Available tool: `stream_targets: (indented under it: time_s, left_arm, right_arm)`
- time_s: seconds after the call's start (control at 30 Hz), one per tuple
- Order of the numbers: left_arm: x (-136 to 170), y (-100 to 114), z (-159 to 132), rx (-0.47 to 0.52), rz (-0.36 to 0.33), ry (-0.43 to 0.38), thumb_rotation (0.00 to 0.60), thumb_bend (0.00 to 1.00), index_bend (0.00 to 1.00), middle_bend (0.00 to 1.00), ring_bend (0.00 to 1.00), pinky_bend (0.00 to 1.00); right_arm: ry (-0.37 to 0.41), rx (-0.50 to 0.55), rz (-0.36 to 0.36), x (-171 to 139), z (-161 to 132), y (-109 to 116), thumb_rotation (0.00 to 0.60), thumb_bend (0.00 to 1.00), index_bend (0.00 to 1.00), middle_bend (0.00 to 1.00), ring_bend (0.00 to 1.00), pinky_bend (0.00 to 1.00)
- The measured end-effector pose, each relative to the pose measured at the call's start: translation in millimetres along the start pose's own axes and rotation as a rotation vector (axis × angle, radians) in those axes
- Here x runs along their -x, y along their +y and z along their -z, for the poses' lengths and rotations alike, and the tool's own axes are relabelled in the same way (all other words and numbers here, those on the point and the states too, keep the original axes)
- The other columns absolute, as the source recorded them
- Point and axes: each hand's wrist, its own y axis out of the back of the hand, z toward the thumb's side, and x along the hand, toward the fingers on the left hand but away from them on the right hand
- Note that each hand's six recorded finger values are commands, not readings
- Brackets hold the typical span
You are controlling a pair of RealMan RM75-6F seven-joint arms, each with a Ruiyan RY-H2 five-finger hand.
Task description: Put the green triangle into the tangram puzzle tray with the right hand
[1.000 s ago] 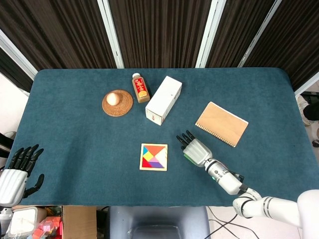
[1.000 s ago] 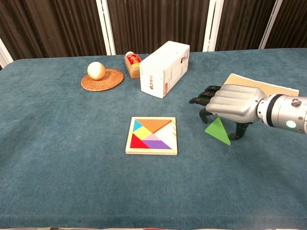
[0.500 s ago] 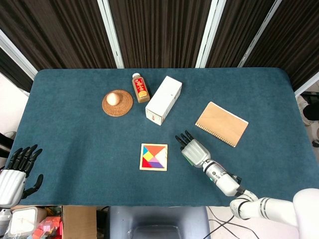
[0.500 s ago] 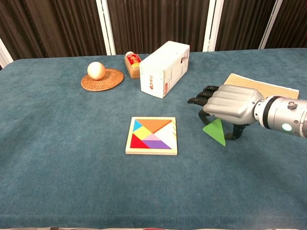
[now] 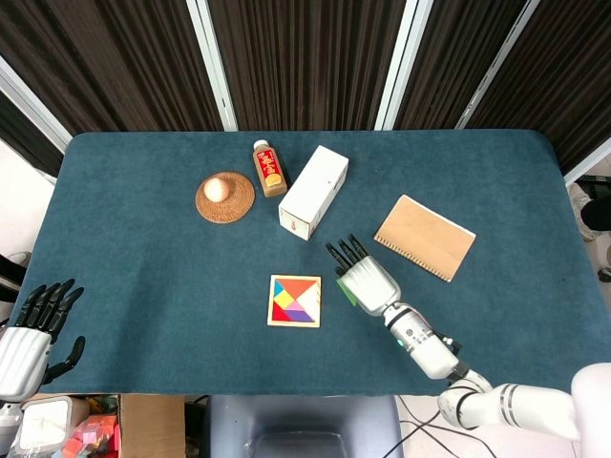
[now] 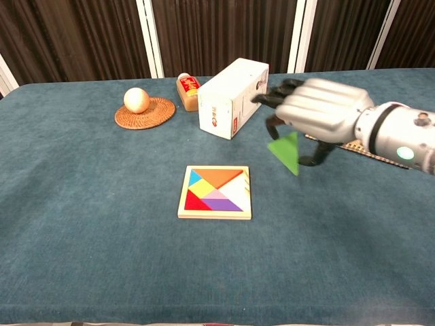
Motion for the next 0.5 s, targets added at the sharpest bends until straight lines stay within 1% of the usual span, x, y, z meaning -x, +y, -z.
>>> stream_targets:
  time_s: [0.17,0.2,0.27,0.4,0.5]
  left_arm:
    - [2,-1,-3,0.006,0.008,-0.017,0.6,0.49,0.0,0.0,0.02,0.05]
    - [2,-1,-3,0.006,0.008,-0.019,0.6,0.49,0.0,0.0,0.02,0.05]
    - [3,-1,-4,0.009,0.009,-0.025,0.6,0.48,0.0,0.0,0.02,0.05]
    - [3,0,-5,0.02,0.009,-0.037,0.6,0.47,0.0,0.0,0.02,0.05]
    - [4,1,-5,0.025,0.01,-0.041,0.6,0.47,0.0,0.0,0.02,0.05]
  right_arm:
    - [0.013,0.001,0.045,10,-27,16,0.6,0.5,0.76,0.1,0.0,0.0]
    - [0.018,-0.008,0.053,13,-37,20,0.6,0.5,0.76,0.1,0.0,0.0]
    - [0.024,-0.018,0.056,15,-47,21,0.6,0.5,0.76,0.1,0.0,0.0]
    - [0.037,-0.051,0.038,21,-76,18,0.6,0.5,0.75,0.1,0.0,0.0]
    - [0.035,-0.069,0.023,25,-85,12,0.6,0.5,0.75,0.1,0.0,0.0]
